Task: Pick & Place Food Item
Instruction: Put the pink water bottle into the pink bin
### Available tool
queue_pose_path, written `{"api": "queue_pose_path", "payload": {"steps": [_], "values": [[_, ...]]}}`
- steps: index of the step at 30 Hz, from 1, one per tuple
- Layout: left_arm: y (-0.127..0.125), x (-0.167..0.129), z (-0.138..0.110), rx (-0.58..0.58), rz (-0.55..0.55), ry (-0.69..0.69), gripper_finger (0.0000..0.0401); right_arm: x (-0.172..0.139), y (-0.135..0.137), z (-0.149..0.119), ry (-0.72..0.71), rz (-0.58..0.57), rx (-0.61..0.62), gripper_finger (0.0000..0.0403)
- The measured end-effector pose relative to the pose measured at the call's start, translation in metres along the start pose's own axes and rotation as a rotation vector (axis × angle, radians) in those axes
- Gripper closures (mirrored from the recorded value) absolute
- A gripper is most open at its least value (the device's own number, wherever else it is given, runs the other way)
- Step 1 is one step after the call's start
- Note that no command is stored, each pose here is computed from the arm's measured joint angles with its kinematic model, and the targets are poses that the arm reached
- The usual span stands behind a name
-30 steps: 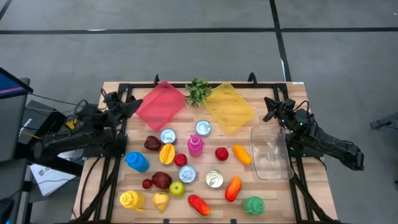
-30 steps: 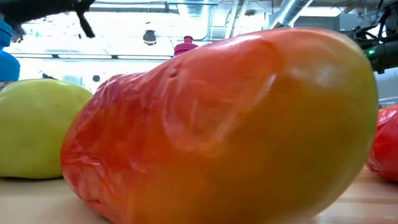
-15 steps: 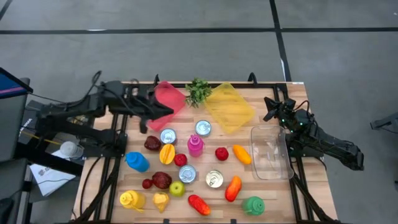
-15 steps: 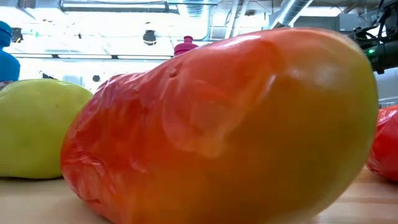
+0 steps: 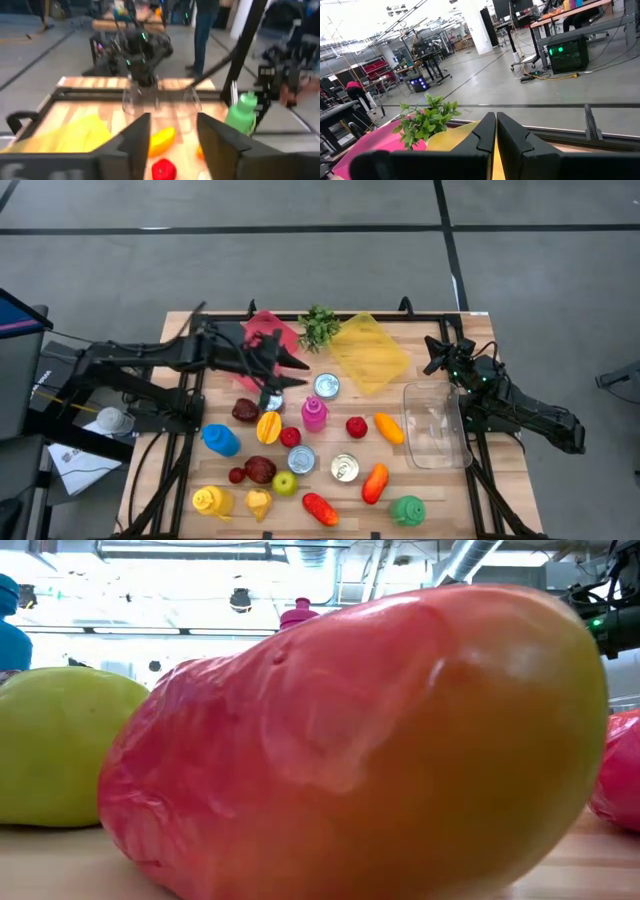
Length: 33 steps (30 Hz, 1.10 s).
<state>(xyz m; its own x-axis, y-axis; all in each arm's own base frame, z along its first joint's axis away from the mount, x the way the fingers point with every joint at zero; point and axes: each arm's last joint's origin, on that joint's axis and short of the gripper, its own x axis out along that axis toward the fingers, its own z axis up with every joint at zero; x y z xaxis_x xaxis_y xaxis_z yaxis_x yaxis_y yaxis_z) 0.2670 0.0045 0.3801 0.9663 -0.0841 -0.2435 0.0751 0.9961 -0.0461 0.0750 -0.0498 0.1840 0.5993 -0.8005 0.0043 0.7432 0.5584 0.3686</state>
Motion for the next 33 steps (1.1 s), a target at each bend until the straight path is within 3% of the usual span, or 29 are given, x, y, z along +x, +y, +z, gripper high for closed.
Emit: {"api": "queue_pose_path", "payload": {"steps": [5,10,22,25,28,33], "values": [[-0.003,0.032,-0.019,0.042,-0.021,0.101,0.0145,0.0,0.0,0.0,0.003,-0.001,-0.002,0.039],[0.0,0.056,-0.036,0.05,-0.023,0.176,0.0106,0.0,0.0,0.0,0.003,-0.001,-0.002,0.039],[-0.004,0.082,-0.058,0.105,-0.05,0.263,0.0116,0.0,0.0,0.0,0.003,-0.001,-0.002,0.039],[-0.004,0.084,-0.074,0.092,-0.051,0.26,0.0116,0.0,0.0,0.0,0.003,-0.001,-0.001,0.039],[-0.003,0.08,-0.091,0.077,-0.041,0.216,0.0116,0.0,0.0,0.0,0.004,-0.001,-0.002,0.039],[-0.002,0.066,-0.099,0.093,0.027,0.04,0.0116,0.0,0.0,0.0,0.004,-0.003,-0.002,0.039]]}}
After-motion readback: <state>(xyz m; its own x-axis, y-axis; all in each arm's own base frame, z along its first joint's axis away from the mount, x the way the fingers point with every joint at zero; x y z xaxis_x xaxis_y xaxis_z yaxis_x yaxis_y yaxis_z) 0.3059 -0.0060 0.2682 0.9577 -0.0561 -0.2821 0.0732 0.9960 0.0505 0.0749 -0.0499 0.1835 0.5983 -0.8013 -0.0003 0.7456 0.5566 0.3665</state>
